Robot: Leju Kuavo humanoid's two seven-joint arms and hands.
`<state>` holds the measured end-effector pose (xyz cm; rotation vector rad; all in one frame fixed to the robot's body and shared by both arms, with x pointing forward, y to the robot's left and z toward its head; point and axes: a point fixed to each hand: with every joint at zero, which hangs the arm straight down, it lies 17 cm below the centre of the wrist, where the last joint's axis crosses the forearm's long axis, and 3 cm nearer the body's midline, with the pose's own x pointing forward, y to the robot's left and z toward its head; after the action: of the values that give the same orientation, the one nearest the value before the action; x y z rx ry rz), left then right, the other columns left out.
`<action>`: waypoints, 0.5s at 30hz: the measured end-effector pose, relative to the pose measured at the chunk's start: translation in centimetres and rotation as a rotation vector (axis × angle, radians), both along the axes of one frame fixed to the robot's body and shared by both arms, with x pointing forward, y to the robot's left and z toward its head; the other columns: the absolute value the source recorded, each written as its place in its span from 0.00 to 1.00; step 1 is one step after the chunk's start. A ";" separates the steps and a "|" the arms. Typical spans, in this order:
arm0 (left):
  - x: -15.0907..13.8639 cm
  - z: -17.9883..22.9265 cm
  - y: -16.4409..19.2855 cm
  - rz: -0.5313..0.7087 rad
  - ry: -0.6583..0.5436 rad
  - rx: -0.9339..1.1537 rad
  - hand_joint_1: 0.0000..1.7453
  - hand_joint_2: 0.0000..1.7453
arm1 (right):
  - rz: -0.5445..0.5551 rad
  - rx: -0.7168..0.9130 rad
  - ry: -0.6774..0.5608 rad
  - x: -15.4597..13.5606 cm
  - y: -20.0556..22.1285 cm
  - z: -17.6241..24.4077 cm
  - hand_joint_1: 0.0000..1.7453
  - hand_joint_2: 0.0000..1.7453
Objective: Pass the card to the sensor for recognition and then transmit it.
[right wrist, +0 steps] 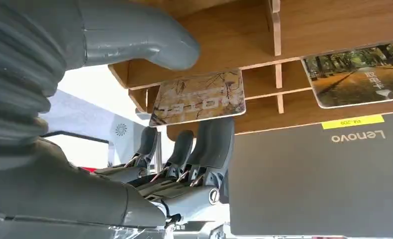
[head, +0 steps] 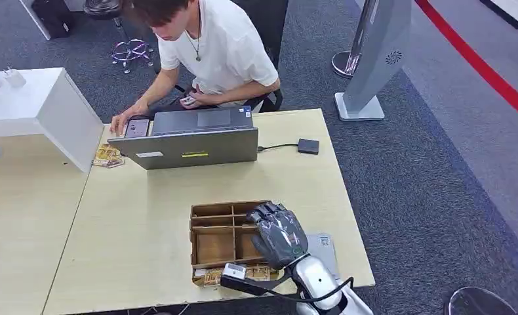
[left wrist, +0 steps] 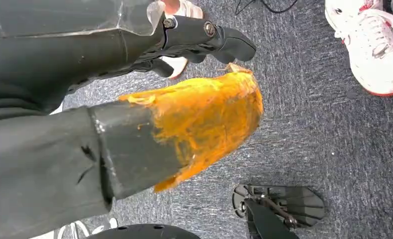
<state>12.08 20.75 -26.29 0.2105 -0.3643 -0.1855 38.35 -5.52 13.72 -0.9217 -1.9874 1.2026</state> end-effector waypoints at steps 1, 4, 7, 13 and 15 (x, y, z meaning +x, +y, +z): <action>0.0 0.0 0.0 0.000 0.000 0.000 0.00 0.00 | -0.001 0.000 0.000 0.0 0.0 0.0 0.52 1.00; 0.0 0.0 0.0 -0.002 0.000 0.000 0.00 0.00 | -0.001 0.000 -0.001 0.1 0.0 0.1 0.52 1.00; 0.0 0.0 0.0 -0.003 0.000 0.000 0.00 0.00 | -0.001 0.000 -0.002 0.1 0.0 0.1 0.55 1.00; 0.0 0.0 0.0 -0.003 0.000 0.000 0.00 0.00 | -0.001 -0.004 0.001 0.4 0.1 0.1 0.64 1.00; 0.0 0.0 0.0 -0.003 0.000 0.000 0.00 0.00 | -0.002 -0.005 0.001 0.5 0.1 0.1 0.72 1.00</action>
<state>12.09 20.72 -26.29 0.2095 -0.3648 -0.1886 38.82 -5.44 13.80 -0.9246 -1.9834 1.2072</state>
